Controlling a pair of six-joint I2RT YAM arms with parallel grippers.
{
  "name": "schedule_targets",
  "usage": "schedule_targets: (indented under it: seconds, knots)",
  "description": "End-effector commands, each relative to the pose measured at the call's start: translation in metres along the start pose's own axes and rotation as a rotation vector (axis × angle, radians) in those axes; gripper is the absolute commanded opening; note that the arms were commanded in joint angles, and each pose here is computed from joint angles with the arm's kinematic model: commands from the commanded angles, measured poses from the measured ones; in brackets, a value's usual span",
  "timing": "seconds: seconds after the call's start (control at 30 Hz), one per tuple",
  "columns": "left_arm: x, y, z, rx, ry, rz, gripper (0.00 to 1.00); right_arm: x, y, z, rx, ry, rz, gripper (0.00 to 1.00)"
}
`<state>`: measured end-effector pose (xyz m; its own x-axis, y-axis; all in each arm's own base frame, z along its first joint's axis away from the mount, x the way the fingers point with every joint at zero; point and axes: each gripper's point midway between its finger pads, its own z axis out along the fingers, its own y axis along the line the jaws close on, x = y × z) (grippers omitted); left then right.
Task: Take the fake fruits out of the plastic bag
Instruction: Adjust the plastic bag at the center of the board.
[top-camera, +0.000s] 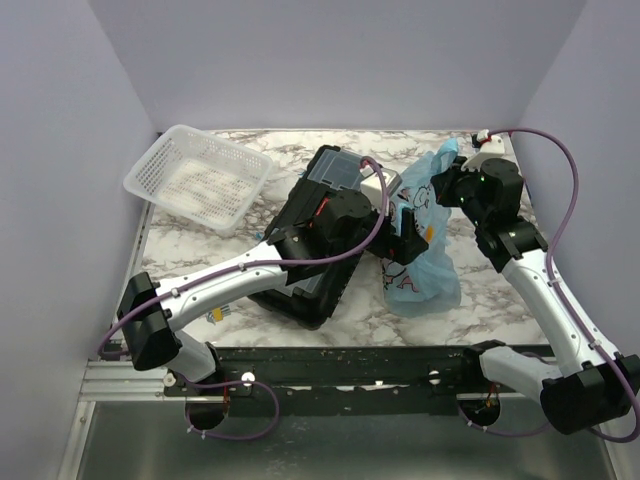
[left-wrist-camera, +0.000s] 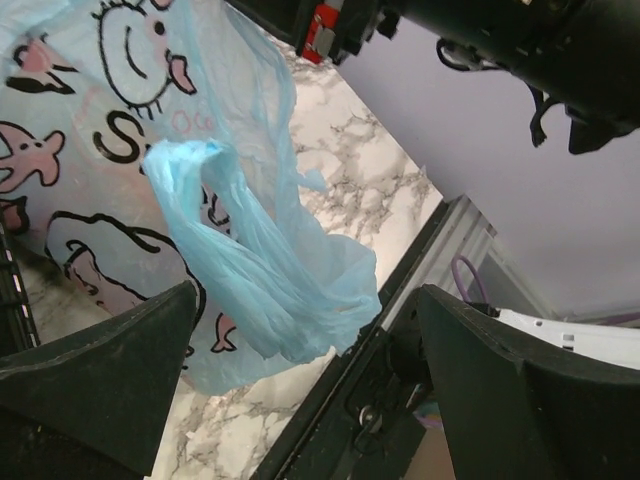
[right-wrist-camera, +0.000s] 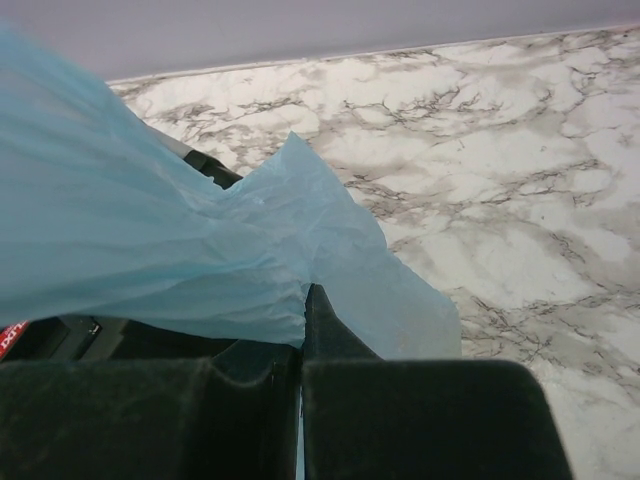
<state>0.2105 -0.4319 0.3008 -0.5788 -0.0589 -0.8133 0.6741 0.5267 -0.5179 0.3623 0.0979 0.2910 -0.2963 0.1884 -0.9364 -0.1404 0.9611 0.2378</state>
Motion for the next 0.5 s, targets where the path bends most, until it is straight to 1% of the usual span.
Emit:
schedule_targets:
  seconds: [0.0, 0.07, 0.13, 0.2, 0.23, 0.37, 0.47]
  knots:
    - [0.009, -0.013, 0.0, 0.089, 0.048, -0.002, 0.89, -0.016, 0.007, -0.006, -0.024, -0.042, 0.0, 0.04]
    - [0.004, -0.013, 0.002, 0.111, 0.051, 0.018, 0.82, -0.017, 0.008, -0.006, -0.027, -0.038, 0.006, 0.04]
    - [-0.004, -0.01, 0.003, 0.123, 0.053, 0.021, 0.74, -0.018, 0.003, -0.006, 0.002, -0.042, 0.02, 0.11]
    - [-0.009, -0.009, 0.002, 0.16, 0.079, 0.016, 0.65, -0.022, -0.004, -0.008, 0.045, -0.057, 0.028, 0.11]
    - [-0.013, -0.01, 0.001, 0.187, 0.094, 0.015, 0.57, -0.024, -0.006, -0.009, 0.058, -0.063, 0.029, 0.11]
    - [-0.019, -0.016, -0.004, 0.259, 0.123, 0.064, 0.3, -0.035, -0.005, -0.011, 0.064, -0.081, 0.027, 0.09]
    - [-0.024, -0.024, -0.012, 0.296, 0.13, 0.106, 0.13, -0.045, -0.006, -0.009, 0.08, -0.092, 0.029, 0.06]
